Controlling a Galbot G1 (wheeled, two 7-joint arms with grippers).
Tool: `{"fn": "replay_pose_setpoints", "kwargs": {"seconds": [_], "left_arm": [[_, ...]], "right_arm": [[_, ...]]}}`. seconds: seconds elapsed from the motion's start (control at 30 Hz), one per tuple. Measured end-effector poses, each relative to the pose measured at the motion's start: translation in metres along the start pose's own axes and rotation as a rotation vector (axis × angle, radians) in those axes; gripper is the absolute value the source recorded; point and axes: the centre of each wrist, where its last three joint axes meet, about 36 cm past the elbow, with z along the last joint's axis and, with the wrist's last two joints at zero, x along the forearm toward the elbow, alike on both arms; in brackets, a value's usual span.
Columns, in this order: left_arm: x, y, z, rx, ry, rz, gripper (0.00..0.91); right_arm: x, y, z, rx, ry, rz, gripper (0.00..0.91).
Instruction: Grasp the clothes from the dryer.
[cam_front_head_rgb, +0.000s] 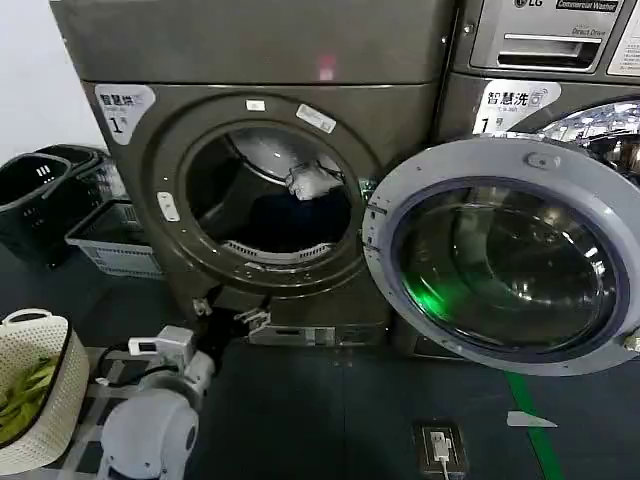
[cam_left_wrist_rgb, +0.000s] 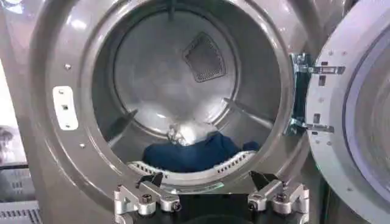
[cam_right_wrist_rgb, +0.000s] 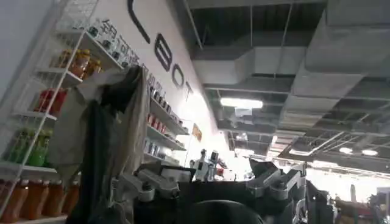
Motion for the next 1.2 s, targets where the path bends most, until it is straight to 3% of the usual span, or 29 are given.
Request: {"fn": "replay_pose_setpoints", "kwargs": {"seconds": [1.2], "left_arm": [[0.0001, 0.008, 0.0022, -0.013, 0.01, -0.02, 0.907]], "right_arm": [[0.0036, -0.0004, 0.0053, -0.007, 0.012, -0.005, 0.907]]}}
